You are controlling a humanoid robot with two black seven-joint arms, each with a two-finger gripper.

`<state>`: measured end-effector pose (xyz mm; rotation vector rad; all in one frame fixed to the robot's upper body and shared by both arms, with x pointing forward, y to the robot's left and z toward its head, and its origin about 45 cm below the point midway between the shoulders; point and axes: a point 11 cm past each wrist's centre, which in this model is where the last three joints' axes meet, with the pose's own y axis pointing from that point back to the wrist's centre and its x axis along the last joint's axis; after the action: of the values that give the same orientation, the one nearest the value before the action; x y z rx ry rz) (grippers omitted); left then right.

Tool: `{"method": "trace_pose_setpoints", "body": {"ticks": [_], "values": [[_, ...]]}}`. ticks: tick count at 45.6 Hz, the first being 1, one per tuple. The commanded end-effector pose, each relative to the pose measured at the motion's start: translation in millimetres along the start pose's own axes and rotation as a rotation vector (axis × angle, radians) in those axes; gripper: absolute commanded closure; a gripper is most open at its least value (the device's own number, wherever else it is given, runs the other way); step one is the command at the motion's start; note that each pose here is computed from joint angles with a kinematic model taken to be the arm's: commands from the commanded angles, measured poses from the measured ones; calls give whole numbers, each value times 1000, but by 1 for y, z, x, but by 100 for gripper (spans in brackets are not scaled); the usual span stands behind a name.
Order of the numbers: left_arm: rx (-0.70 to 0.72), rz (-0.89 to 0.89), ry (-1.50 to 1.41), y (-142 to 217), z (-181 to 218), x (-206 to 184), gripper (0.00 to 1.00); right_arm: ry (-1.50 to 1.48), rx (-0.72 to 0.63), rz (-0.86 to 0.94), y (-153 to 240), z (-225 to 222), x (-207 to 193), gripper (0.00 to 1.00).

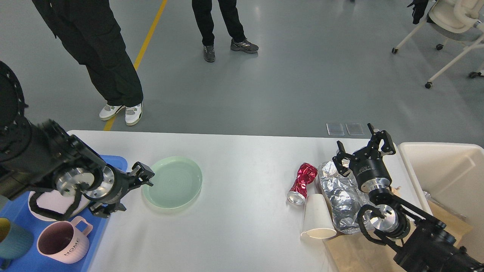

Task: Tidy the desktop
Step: 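Raise the left gripper and move it to the pale green bowl, then grasp the rim of the pale green bowl with the left gripper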

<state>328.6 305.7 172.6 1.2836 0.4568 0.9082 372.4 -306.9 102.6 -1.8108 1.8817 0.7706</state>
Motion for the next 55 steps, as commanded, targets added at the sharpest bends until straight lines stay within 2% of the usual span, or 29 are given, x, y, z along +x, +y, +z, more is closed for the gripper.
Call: {"method": "trace_pose_setpoints", "body": {"ticks": [1,15,23,27,31,41,49,55], "values": [[-15,72,106,-45,-11,-17,7,0,0,0,0,0,0,0],[-125,66,46,-81,-3,-11,5,0,0,0,0,0,0,0],[-117,39,39,-89,-14,-19,7,0,0,0,0,0,0,0],[-134,47,77,-87,-13,-13,14,1,0,1,0,0,0,0],[-138,55,106,-86,-16,-7,17,1,0,1,0,0,0,0],[-117,45,181,-96,-31,-13,34,-1,-1,0,0,1,0,0],[-133,51,222,-102,-30,-12,36,-1,-1,0,0,1,0,0],[-142,50,239,-105,-30,-13,47,-1,-1,0,0,1,0,0]]}}
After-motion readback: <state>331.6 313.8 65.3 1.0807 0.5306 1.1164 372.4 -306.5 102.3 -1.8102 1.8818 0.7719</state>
